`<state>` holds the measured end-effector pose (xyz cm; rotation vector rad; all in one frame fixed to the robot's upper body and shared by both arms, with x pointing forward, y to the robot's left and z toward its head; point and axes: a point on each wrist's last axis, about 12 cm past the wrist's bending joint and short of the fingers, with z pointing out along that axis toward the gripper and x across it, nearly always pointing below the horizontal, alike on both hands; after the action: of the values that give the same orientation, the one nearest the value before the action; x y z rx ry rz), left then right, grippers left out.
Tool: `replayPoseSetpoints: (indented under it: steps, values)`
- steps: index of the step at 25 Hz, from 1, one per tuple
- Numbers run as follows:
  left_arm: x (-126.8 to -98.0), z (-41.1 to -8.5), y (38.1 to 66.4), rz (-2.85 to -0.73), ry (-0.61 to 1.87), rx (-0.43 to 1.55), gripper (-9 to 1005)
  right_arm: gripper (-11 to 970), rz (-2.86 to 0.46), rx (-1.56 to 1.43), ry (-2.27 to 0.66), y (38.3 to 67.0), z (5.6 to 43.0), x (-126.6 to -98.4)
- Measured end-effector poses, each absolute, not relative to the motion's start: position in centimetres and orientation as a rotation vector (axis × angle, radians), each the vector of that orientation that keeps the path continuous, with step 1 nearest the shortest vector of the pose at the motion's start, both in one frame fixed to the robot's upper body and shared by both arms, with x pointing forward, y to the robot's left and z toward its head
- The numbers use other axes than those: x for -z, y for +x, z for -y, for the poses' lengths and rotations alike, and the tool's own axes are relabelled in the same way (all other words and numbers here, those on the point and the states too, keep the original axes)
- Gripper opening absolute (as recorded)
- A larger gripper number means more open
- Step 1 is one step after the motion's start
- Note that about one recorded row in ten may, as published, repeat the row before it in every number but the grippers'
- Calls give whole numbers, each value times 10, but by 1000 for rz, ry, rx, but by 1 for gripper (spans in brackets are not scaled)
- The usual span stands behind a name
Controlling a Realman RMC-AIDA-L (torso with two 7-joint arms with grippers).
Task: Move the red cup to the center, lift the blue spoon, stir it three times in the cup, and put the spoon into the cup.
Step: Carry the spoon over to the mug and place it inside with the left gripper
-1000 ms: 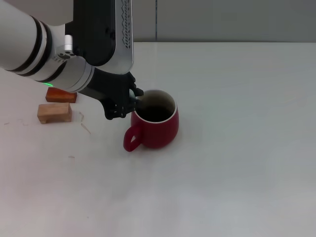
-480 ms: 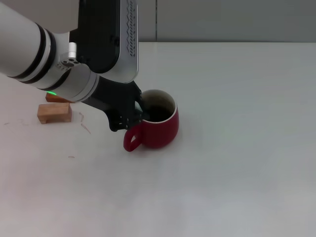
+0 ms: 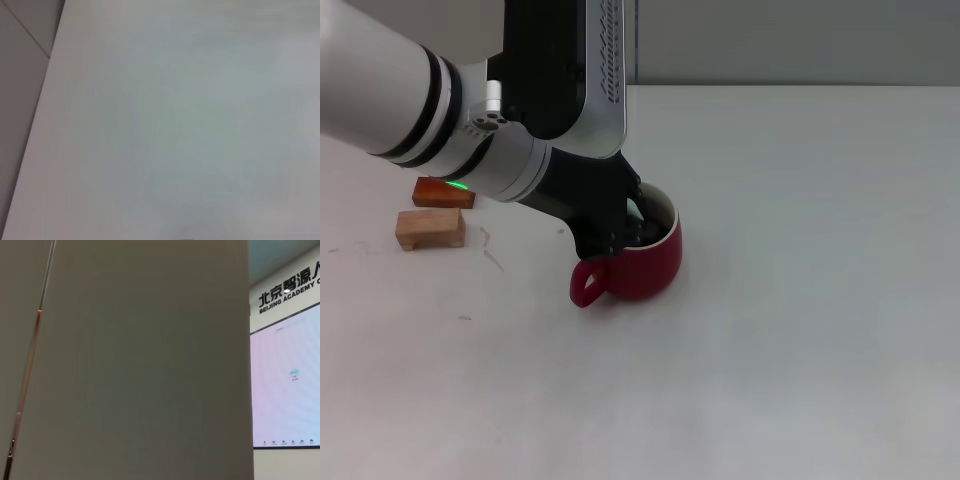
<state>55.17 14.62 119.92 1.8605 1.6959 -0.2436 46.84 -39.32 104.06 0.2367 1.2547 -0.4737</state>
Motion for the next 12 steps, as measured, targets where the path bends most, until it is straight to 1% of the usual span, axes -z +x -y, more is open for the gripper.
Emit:
replayPoseSetpoints:
  steps: [12]
  values:
    - [-1193,-142,559,-1682,1796,195,146,626,-1257,475,236,468,394,-1040]
